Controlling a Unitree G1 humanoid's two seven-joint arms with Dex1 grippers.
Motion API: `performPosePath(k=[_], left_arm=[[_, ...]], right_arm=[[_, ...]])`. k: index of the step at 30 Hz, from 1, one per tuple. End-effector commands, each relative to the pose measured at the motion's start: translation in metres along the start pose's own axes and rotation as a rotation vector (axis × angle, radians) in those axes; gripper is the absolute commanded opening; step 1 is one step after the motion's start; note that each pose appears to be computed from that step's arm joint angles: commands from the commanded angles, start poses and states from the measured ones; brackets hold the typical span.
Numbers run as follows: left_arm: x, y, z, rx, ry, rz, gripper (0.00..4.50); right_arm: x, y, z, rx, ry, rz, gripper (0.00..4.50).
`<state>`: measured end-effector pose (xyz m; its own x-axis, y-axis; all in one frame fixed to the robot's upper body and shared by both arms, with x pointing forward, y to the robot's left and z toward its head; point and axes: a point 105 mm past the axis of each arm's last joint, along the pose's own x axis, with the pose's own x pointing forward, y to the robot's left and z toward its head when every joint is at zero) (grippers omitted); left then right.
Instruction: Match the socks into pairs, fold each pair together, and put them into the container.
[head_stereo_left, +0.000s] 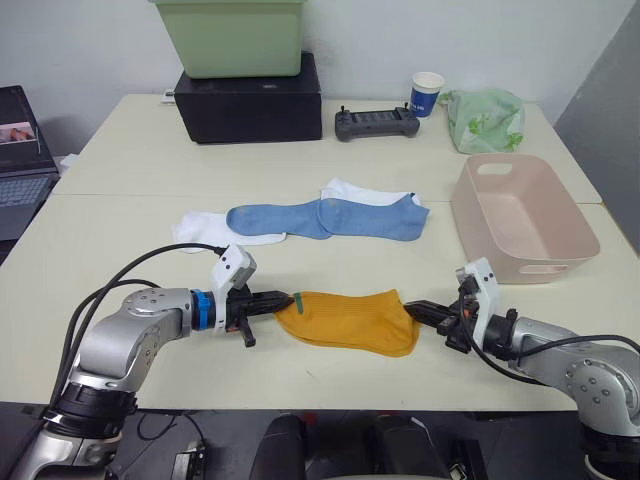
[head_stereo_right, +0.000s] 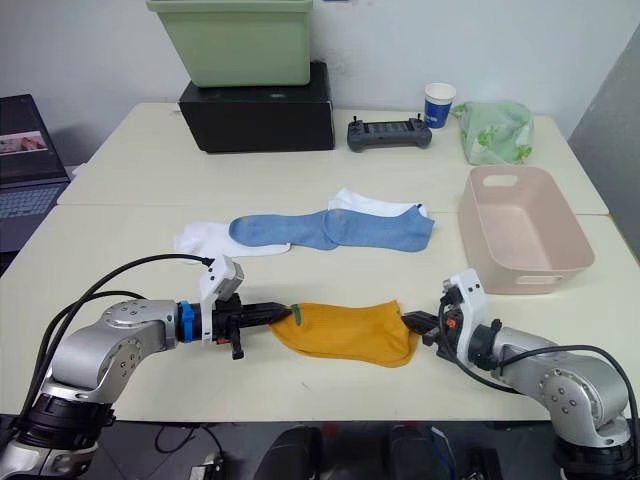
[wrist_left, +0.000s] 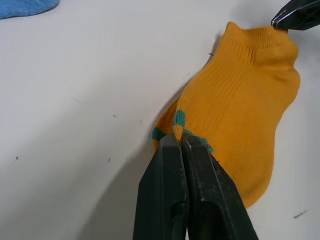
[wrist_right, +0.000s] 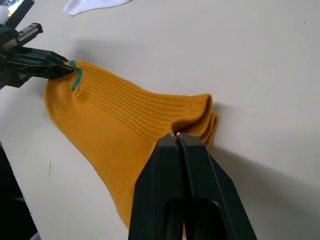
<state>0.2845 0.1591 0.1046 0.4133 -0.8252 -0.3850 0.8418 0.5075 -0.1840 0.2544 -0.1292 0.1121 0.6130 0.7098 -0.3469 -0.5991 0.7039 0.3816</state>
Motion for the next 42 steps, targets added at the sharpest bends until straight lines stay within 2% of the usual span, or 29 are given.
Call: performPosePath(k=[1,8,13,24,34,42], left_arm=[[-0.011,-0.004,0.019,0.012,-0.061,-0.018,0.0],[-0.019,-0.004,0.024,-0.021,-0.065,-0.028,0.0],[-0.011,-0.012,0.016,-0.027,-0.036,-0.065,0.0],[-0.007,-0.006,-0.002,-0.005,0.024,-0.042,0.0],[-0.001,-0.004,0.001,0.001,0.002,-0.043,0.0],[-0.004,-0.001,0.013,0.002,-0.044,-0.026,0.0]], right_arm=[[-0.007,0.011,0.013,-0.004,-0.054,0.032,0.05],[-0.011,0.02,0.014,0.048,-0.068,0.053,0.05],[-0.014,0.014,0.007,0.055,-0.036,0.019,0.05],[-0.01,0.007,-0.005,0.044,0.002,-0.007,0.05],[-0.005,0.002,-0.001,0.022,-0.018,-0.022,0.05],[-0.006,0.003,0.003,0.028,-0.036,-0.013,0.05]])
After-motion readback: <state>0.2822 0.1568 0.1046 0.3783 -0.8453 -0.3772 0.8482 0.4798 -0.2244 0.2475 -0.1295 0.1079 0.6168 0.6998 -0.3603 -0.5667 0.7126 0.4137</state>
